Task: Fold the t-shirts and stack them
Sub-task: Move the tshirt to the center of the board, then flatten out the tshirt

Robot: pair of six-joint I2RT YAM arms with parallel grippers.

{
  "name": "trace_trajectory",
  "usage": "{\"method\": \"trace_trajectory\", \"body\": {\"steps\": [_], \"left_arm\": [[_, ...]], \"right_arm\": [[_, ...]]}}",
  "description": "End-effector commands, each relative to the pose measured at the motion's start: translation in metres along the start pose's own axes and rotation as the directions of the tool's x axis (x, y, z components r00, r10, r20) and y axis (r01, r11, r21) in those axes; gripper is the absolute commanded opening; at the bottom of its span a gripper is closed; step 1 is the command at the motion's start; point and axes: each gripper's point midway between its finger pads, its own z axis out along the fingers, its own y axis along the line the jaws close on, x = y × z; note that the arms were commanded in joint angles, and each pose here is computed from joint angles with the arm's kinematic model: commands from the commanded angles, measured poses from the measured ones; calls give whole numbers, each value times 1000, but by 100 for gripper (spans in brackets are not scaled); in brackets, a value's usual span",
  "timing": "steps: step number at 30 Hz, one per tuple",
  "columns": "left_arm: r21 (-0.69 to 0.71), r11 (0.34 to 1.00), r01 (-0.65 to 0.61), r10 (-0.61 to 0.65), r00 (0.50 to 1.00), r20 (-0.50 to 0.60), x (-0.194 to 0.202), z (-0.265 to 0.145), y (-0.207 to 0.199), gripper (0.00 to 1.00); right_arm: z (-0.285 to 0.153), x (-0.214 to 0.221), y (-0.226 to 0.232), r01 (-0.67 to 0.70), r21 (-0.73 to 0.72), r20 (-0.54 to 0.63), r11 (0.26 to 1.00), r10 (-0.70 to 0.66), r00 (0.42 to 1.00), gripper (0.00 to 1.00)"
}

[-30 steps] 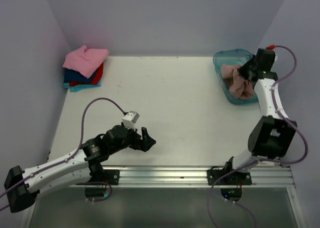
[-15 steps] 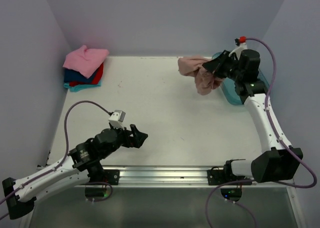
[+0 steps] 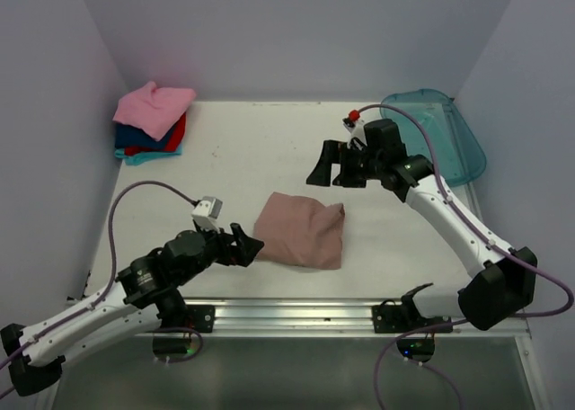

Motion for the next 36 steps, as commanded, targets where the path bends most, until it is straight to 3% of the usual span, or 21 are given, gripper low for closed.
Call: {"method": "trace_trajectory", "body": {"steps": [1,2,7,9,11,12,13,14,16,20,24,27,31,36], "left_arm": [[180,982,-66,82,993,-85,5,10,-43,100],[190,978,-81,118,974,-195,30,20,-45,100],[195,959,-204,260,909,-326,77,42,-58,100],[211,952,-223,285,896,-339,85,45,-69,100],[254,947,-196,275,904,-326,83,45,-83,100],[278,944,-177,263,913,-312,80,46,-92,100],[298,940,-165,259,914,-313,80,45,-98,100],[321,934,-154,261,909,-324,83,44,-105,100],[333,930,-156,274,899,-341,90,44,-110,100],[284,939,-194,315,818,-481,134,64,-98,100],[325,917,-232,382,748,-542,170,76,-111,100],[235,909,-343,414,699,-582,184,93,-102,100],[82,869,-487,446,702,-555,175,117,-89,100],[-55,823,-566,465,725,-509,154,130,-82,100]], "right_arm": [[9,-7,-34,20,159,-12,987,-19,1000,99],[13,-3,-42,14,187,-28,982,-9,1000,99],[27,-13,-124,-7,522,10,853,2,1000,99],[28,-17,-150,-51,569,0,821,62,998,86],[36,-28,-180,-142,612,42,778,148,988,61],[37,-32,-191,-175,628,63,758,175,983,8],[39,-42,-204,-208,654,96,727,192,977,0],[33,-47,-220,-242,699,135,673,208,969,0],[29,-67,-230,-277,724,189,632,204,961,0],[20,-73,-278,-353,795,240,494,277,930,0],[14,-80,-301,-397,806,288,439,296,911,0],[8,-77,-317,-410,820,303,400,305,903,0],[-4,-70,-340,-425,826,318,369,318,893,0],[-11,-71,-358,-473,796,348,377,355,868,0]]}}
